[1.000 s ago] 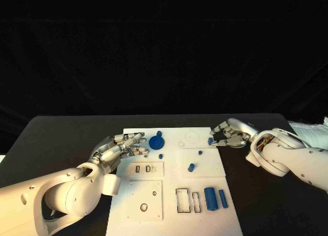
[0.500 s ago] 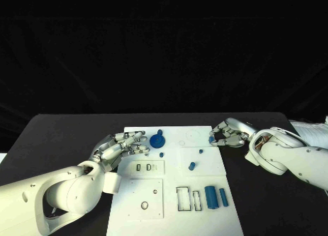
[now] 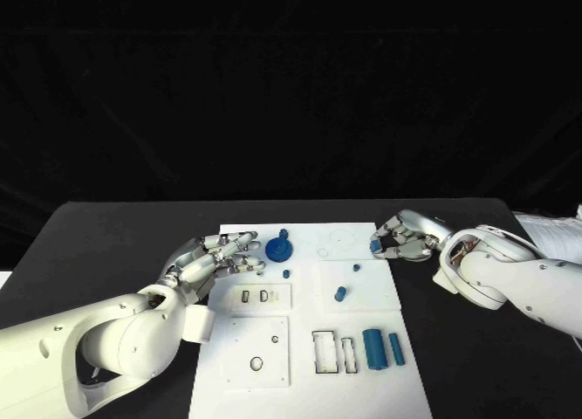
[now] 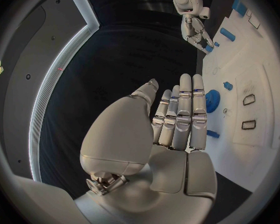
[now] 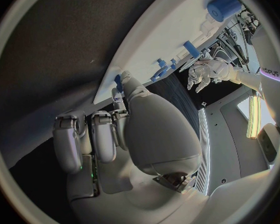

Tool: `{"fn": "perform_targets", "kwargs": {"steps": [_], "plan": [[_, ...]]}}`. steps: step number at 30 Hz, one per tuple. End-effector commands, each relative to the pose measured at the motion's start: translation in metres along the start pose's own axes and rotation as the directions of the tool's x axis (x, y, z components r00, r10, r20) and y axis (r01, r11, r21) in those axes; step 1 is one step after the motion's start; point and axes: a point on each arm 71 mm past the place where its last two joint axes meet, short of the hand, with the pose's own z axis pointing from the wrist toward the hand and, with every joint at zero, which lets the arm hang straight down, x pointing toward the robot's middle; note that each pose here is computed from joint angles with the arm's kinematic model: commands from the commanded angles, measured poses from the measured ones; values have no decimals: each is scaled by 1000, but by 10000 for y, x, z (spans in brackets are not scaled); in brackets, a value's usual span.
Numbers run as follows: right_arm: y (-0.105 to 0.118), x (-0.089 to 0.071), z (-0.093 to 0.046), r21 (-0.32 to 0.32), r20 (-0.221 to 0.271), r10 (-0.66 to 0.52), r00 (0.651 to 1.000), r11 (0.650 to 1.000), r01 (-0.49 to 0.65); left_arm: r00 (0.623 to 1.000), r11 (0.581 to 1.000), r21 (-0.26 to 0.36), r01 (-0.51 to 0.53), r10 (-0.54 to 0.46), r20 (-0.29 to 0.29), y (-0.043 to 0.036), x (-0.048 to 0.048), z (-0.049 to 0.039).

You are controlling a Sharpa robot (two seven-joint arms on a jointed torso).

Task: Assemble the parts on the task board

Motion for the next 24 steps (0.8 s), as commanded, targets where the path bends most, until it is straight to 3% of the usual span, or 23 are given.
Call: {"fn": "perform_targets", "kwargs": {"steps": [1, 24], "plan": [[2, 32, 3, 2, -25, -8, 1000, 1000, 8, 1000, 1000, 10, 11, -11, -22, -9, 26, 0], [42, 56, 28, 2, -10, -9, 1000, 1000, 9, 1000, 1000, 9, 11, -11, -21, -11, 24, -5]]}}
